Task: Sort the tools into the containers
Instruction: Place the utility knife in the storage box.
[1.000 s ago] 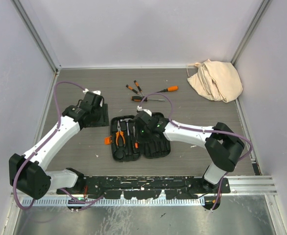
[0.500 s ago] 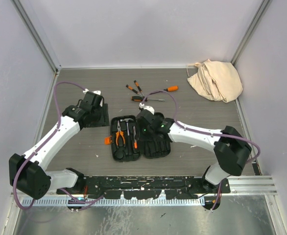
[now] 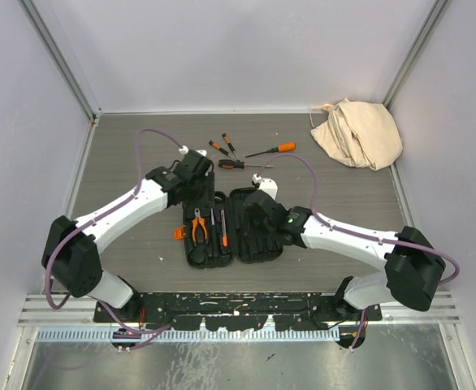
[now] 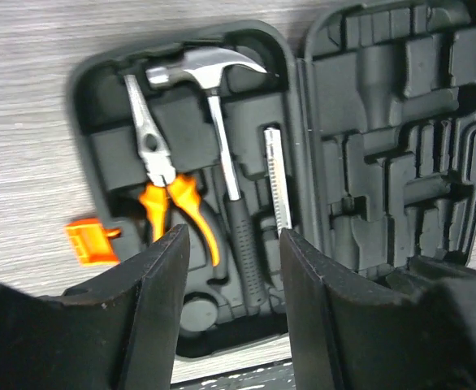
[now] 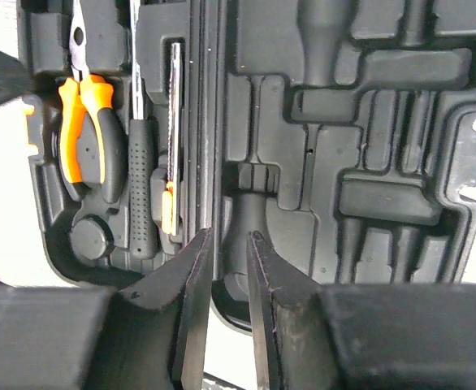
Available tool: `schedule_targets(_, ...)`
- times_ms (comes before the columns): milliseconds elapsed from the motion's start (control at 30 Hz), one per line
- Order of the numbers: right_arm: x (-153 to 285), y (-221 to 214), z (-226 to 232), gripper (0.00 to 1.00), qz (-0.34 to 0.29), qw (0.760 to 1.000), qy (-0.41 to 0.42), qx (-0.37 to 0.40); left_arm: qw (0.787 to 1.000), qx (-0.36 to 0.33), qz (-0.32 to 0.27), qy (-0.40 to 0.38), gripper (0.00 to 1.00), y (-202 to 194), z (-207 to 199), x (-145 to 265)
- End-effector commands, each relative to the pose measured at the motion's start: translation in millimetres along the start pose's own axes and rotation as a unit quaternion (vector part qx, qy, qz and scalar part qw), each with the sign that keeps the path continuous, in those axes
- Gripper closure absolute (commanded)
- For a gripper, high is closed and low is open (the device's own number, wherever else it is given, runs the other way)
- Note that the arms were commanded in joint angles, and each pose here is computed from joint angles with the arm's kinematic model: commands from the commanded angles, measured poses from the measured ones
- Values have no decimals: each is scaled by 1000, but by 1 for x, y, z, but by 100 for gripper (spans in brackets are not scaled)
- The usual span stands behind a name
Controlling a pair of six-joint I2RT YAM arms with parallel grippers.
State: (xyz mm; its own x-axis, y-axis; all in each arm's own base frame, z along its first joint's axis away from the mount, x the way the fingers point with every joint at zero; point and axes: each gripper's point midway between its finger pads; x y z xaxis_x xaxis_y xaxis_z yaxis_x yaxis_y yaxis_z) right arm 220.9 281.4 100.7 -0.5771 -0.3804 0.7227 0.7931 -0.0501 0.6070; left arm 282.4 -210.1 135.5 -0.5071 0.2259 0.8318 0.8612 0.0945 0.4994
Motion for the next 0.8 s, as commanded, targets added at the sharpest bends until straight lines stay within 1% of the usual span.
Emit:
schedule_targets(0, 11, 18, 1, 71, -42, 999, 8, -29, 999, 17, -22, -16, 52, 13, -34, -13)
schedule_targets(200, 12, 15, -3, 71, -41, 999, 7, -30, 1000, 10, -2, 16, 58, -5, -43, -34)
schedule_targets(367, 11, 14, -4, 71, -39, 999, 5, -27, 1000, 12, 13, 15, 62, -17, -47, -47)
schedule_targets(533, 10, 12, -4, 71, -36, 999, 5, -24, 999, 7, 20, 30, 66, -24, -44, -55)
schedule_targets(767, 8, 11, -4, 71, -33, 999, 5, -23, 999, 4, 32, 35, 68, -33, -44, -66)
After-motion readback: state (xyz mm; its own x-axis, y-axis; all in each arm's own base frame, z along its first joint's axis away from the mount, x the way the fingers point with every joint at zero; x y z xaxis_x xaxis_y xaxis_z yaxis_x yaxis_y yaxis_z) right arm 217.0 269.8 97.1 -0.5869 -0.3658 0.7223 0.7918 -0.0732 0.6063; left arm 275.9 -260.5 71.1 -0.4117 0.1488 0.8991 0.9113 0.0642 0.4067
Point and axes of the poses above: each gripper's point midway between its finger pads, its own x axis back along the fingers, its own z axis along the line the jaws close on, y = z × x, and after that the axes turned 2 degrees about x, right-handed
